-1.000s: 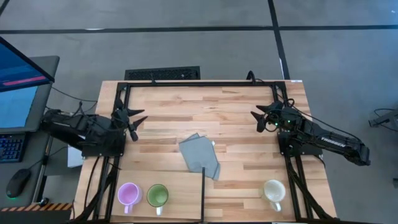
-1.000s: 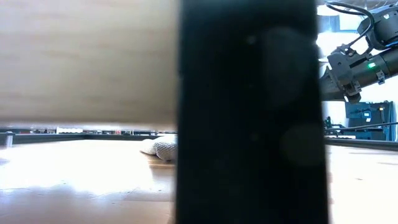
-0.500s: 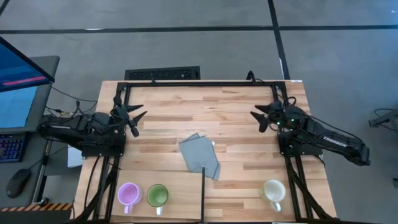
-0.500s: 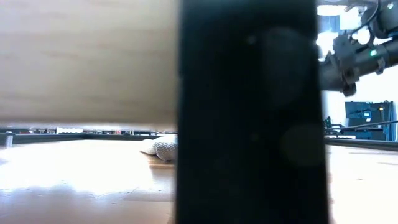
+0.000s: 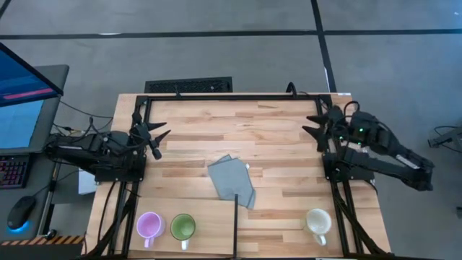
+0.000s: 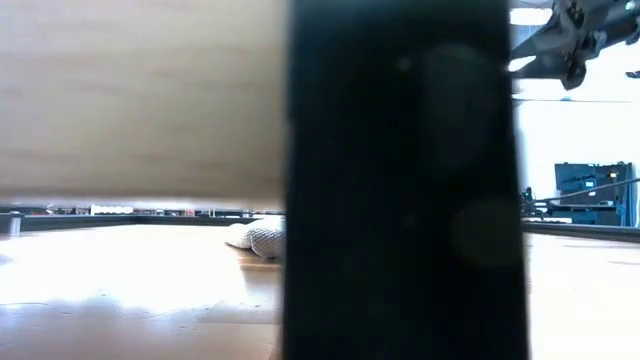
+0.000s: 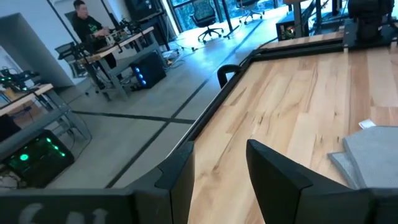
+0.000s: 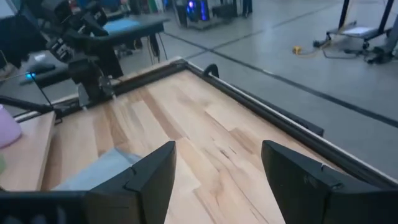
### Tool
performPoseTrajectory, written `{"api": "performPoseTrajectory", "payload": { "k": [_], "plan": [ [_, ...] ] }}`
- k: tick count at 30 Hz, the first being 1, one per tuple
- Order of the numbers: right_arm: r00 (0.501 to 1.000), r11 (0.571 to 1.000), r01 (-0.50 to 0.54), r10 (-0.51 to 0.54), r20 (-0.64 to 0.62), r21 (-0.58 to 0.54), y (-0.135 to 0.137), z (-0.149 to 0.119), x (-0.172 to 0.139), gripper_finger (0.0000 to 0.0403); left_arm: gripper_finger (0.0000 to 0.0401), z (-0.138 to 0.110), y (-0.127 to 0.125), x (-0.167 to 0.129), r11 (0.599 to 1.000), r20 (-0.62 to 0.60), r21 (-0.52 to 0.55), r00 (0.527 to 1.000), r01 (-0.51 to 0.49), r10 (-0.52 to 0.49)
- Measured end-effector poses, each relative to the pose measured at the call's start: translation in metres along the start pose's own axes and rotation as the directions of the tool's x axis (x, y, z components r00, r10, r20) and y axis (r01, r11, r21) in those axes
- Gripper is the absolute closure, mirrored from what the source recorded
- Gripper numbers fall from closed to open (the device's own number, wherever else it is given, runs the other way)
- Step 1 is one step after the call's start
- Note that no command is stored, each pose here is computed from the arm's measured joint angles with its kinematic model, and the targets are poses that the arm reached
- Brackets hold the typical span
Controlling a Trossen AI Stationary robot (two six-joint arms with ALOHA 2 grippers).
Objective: Stack small to large cups/mugs on shelf
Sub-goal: Put the white mug onto the shelf
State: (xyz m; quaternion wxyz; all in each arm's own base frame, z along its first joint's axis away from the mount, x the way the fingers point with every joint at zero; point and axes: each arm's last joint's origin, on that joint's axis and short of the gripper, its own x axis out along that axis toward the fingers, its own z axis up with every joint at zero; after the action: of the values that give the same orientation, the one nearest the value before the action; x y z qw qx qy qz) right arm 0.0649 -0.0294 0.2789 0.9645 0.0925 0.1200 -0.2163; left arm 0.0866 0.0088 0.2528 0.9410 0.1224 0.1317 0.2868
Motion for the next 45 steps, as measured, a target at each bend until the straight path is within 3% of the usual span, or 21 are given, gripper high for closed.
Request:
{"api": "performPoseTrajectory", "payload": {
  "k": [7,12,20,28,33,40,45],
  "plan": [
    [0.991,0.999,0.014,-0.018,-0.132,-0.036,0.006,0.046,-0.017,0.0143,0.0263,0.0,0.0,0.0,1.0,0.001,0.002,1.0,-0.001,0.001],
    [0.958,0.999,0.028,-0.038,-0.285,-0.041,0.01,0.073,-0.019,0.0143,0.0263,0.0,0.0,0.0,1.0,0.001,0.003,1.0,-0.002,0.002],
    [0.888,0.997,0.012,-0.046,-0.458,-0.077,0.013,0.093,-0.009,0.0143,0.0263,0.0,0.0,0.0,1.0,0.001,0.003,1.0,-0.002,0.002],
    [0.827,0.959,-0.256,0.152,-0.54,-0.122,0.025,0.088,-0.01,0.0143,0.0263,0.0,0.0,0.0,1.0,0.001,0.001,1.0,-0.002,0.002],
    [0.743,0.913,-0.383,0.216,-0.634,-0.137,0.035,0.079,-0.013,0.0143,0.0263,0.0,0.0,0.0,1.0,0.001,0.008,1.0,-0.002,0.002],
    [0.645,0.814,-0.56,0.314,-0.697,-0.152,0.057,0.074,-0.012,0.0143,0.0263,0.0,0.0,0.0,1.0,0.001,0.009,1.0,-0.002,0.002],
    [0.535,0.8,-0.595,0.319,-0.782,-0.081,0.077,0.066,-0.005,0.0143,0.0263,0.0,0.0,0.0,1.0,0.0,0.01,1.0,-0.002,0.002]
  ]
}}
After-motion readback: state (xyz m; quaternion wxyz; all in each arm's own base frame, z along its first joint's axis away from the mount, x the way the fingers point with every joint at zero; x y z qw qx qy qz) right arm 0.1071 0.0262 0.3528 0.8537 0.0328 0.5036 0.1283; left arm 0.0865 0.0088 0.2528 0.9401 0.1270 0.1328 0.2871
